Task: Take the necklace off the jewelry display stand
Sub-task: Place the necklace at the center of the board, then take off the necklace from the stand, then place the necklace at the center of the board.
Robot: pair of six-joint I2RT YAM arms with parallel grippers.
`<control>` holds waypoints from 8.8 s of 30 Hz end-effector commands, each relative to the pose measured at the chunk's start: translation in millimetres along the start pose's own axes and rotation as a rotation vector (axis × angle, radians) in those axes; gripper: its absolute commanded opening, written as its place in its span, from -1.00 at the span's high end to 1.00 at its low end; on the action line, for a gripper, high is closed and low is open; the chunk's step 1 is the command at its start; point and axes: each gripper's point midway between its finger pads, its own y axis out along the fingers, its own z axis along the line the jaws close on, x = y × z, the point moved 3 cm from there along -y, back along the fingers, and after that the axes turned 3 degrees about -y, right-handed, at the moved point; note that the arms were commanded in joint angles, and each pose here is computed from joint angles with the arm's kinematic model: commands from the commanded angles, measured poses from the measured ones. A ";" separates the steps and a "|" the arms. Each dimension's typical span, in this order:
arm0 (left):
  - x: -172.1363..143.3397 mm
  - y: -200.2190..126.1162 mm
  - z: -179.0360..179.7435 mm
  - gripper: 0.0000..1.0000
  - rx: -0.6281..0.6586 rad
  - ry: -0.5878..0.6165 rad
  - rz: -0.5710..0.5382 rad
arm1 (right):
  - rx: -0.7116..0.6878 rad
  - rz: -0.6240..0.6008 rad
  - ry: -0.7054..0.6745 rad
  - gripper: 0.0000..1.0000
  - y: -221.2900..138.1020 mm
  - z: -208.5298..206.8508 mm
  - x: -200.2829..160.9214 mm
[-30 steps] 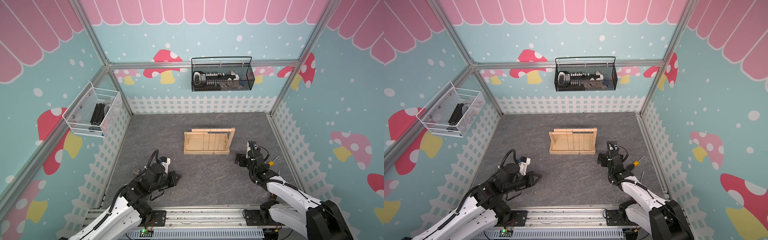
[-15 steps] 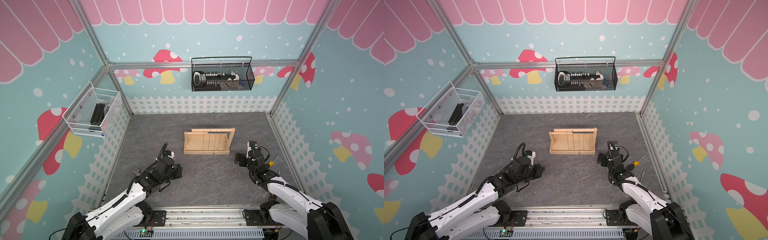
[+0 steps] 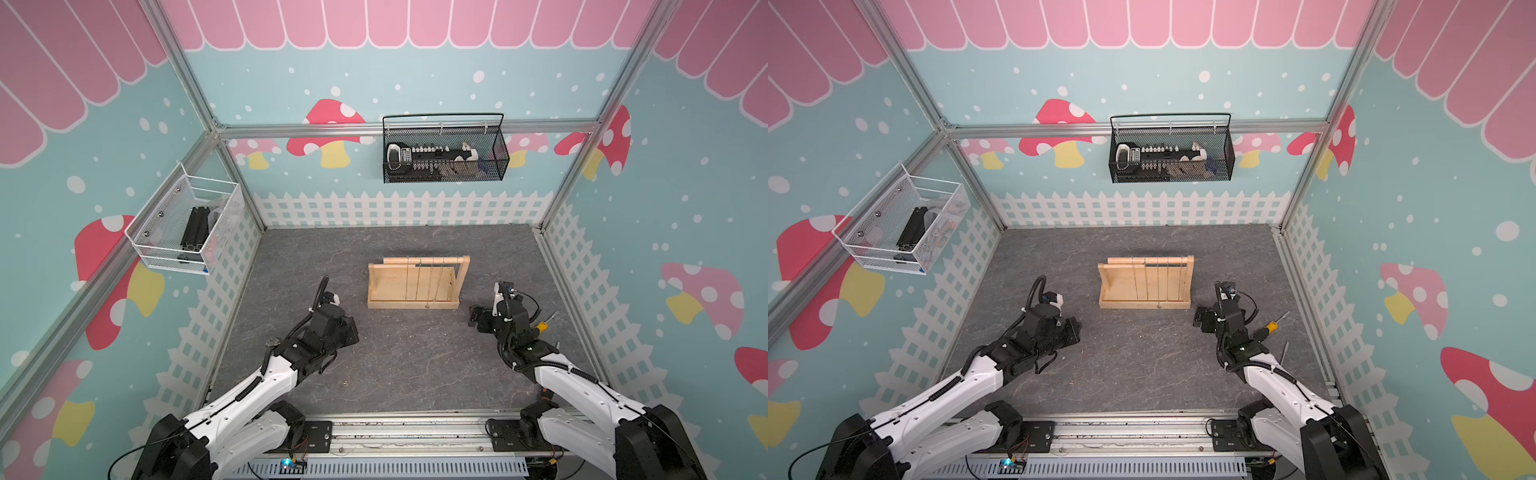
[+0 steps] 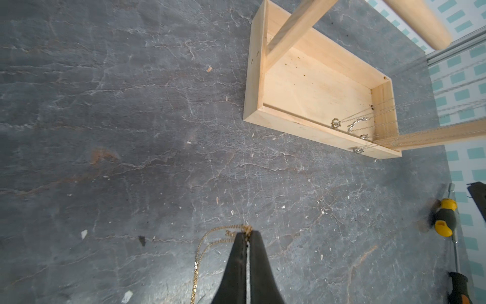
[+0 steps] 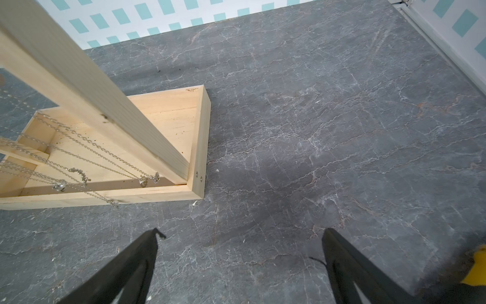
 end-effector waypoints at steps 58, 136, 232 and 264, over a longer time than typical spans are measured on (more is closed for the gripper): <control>20.7 96.9 20.9 1.00 0.176 0.050 0.022 | 0.054 0.022 0.037 -0.97 7.3 12.1 0.1; 92.0 42.0 -199.2 0.94 -0.530 0.337 -0.246 | 0.296 -0.154 -0.028 -0.97 -80.3 15.2 -30.7; 117.4 -27.6 -132.4 0.89 -0.083 0.413 -0.355 | 0.296 -0.166 -0.027 -0.97 -83.2 13.9 -30.0; -19.5 -109.2 -106.2 0.96 -0.452 0.338 -0.132 | 0.339 -0.167 -0.059 -0.97 -83.2 20.6 -31.4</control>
